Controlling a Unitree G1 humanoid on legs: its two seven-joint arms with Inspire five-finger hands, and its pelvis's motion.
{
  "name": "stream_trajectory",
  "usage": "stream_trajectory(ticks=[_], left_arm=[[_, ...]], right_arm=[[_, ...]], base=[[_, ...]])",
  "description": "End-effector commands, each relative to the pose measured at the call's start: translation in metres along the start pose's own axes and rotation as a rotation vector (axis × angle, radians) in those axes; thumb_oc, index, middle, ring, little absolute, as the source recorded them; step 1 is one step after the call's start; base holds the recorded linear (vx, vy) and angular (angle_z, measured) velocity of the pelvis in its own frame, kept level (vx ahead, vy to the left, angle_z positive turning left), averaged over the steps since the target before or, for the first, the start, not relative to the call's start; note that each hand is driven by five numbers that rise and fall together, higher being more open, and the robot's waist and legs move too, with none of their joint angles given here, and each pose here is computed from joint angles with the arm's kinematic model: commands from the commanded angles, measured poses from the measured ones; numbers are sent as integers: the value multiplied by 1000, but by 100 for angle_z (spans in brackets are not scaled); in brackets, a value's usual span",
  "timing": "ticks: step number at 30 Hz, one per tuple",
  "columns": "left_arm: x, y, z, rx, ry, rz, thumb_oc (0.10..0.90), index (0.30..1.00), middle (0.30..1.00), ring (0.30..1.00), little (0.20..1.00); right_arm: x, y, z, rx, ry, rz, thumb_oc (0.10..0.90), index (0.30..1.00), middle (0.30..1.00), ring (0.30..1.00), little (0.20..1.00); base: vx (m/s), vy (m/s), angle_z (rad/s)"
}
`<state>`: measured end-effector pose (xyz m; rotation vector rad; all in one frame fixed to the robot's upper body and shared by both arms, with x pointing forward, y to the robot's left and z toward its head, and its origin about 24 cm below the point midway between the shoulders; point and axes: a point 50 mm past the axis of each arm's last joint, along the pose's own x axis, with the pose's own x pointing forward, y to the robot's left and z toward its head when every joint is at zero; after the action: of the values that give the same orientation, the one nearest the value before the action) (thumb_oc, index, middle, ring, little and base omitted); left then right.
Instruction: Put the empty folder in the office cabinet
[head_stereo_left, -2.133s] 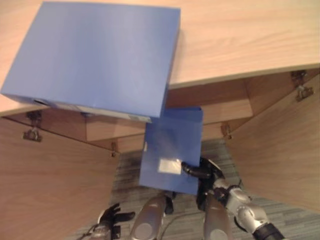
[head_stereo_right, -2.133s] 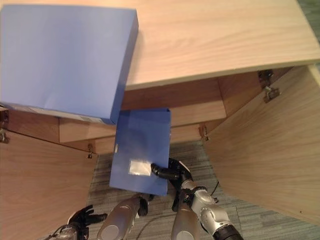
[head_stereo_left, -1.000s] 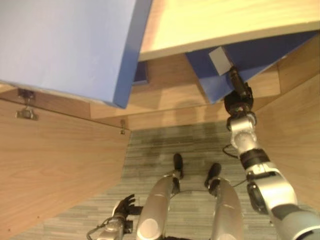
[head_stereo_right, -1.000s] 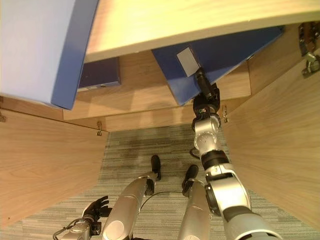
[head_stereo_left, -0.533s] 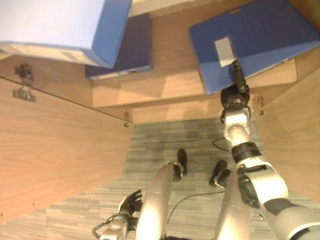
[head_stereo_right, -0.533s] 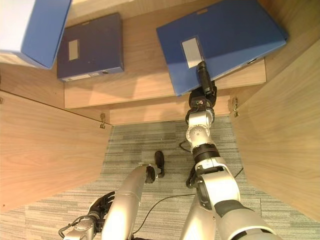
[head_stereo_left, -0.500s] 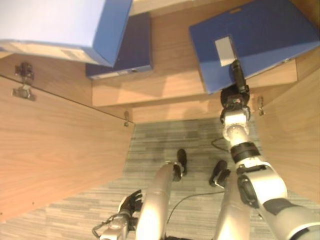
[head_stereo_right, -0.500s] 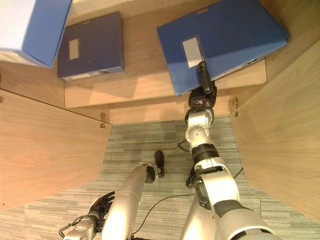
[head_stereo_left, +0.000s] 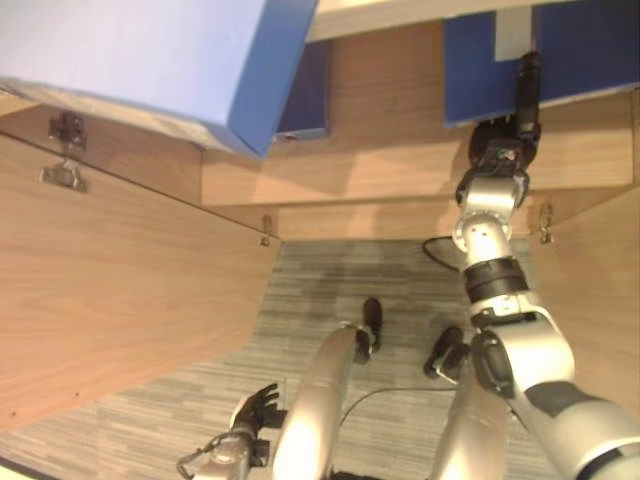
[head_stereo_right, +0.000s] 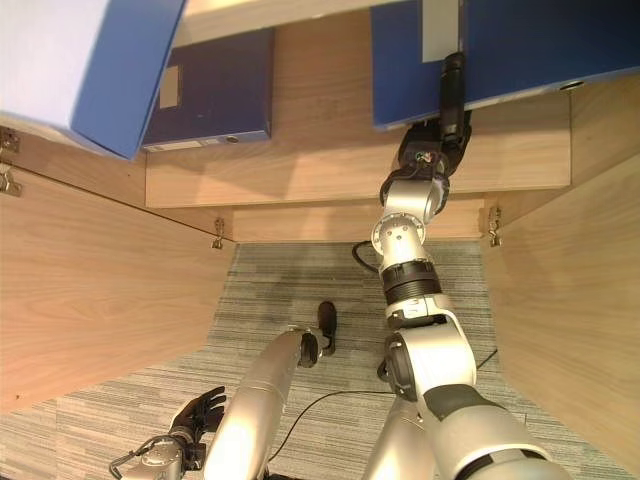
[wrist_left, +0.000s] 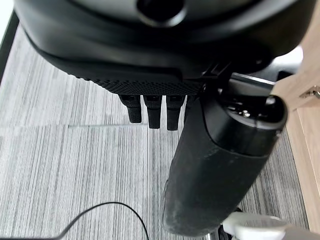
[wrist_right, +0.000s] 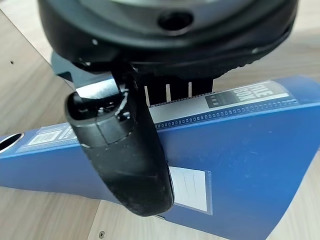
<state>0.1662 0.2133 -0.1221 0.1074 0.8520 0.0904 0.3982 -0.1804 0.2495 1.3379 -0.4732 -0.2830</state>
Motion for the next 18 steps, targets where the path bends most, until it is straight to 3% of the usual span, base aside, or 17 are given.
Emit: stream_trajectory(ticks=[1, 3, 4, 5, 9, 11, 18], left_arm=[[-12, 7, -24, 40, 53, 0, 800, 900, 900, 900, 900], [-13, 6, -22, 42, 46, -9, 800, 900, 900, 900, 900], [-14, 7, -23, 40, 46, -8, 800, 900, 900, 900, 900], [-15, 9, -23, 34, 46, -9, 800, 900, 900, 900, 900], [-16, 13, -23, 27, 51, -15, 800, 900, 900, 900, 900], [-18, 19, -30, 30, 77, -25, 800, 900, 900, 900, 900], [-20, 19, -36, 17, 107, -35, 800, 900, 900, 900, 900]], right_arm=[[-3, 110, 52, 24, -191, 422, 400, 300, 300, 300, 300], [-1, 114, 60, 36, -211, 427, 419, 328, 328, 328, 328], [0, 114, 62, 31, -213, 426, 744, 815, 815, 815, 815], [3, 119, 67, 17, -218, 434, 800, 900, 900, 900, 900], [17, 109, 72, -69, -175, 391, 800, 900, 900, 900, 900], [37, 92, 84, -342, -122, 337, 800, 900, 900, 900, 900], [45, 81, 77, -339, -53, 272, 800, 900, 900, 900, 900]], base=[[56, -33, 13], [55, -35, 17], [54, -39, 15], [54, -40, 12], [42, -21, 9], [43, -22, 12], [25, -8, 0]])
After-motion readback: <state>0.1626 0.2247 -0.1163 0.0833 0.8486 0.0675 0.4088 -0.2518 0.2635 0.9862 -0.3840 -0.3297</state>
